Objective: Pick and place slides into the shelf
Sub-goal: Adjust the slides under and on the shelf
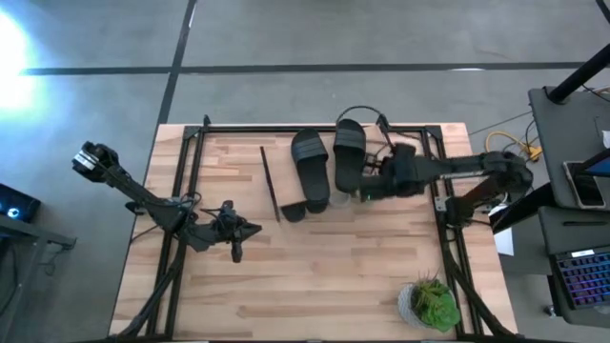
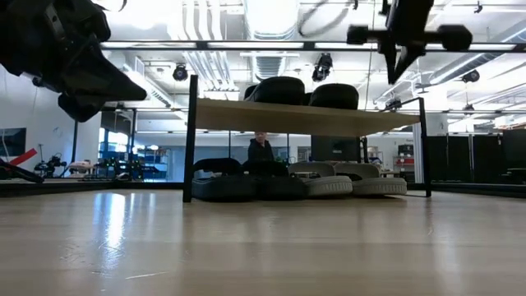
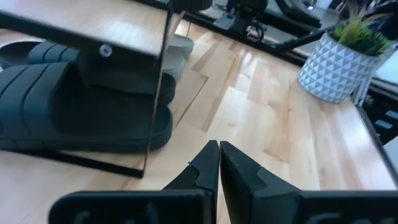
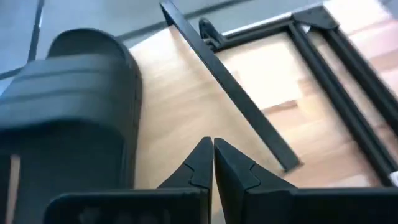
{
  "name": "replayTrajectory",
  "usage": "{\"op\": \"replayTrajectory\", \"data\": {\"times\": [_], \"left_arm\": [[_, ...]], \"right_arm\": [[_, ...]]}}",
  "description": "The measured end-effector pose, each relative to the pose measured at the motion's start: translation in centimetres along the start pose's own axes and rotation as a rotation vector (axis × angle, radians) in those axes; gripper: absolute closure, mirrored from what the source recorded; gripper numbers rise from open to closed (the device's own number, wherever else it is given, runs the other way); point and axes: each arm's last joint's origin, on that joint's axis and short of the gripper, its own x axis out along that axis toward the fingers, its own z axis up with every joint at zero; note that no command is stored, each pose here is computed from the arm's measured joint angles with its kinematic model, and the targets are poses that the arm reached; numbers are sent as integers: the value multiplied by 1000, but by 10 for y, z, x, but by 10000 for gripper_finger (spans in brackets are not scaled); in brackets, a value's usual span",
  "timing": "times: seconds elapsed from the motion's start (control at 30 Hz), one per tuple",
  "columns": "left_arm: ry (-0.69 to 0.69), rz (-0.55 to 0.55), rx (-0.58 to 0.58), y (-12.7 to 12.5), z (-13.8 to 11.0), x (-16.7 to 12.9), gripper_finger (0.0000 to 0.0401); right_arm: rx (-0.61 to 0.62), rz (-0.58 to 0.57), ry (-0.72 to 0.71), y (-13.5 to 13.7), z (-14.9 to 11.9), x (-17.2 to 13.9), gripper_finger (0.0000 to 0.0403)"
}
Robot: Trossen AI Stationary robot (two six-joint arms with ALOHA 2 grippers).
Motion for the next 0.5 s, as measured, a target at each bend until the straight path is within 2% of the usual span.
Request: {"op": "replayTrajectory", "data": {"times": [0.17, 0.3, 0.37, 0.5], "left_arm": [[-8, -9, -13, -1, 1, 0, 401], [-8, -8, -13, -1, 1, 0, 401], [-8, -8, -12, -1, 1, 0, 401], [-7, -8, -13, -1, 1, 0, 401]], "right_arm": [[91, -50, 91, -7, 34, 27, 394], [41, -5, 282, 0, 54, 62, 394], [71, 25, 360, 2, 67, 80, 394], [118, -6, 415, 2, 87, 108, 394]]}}
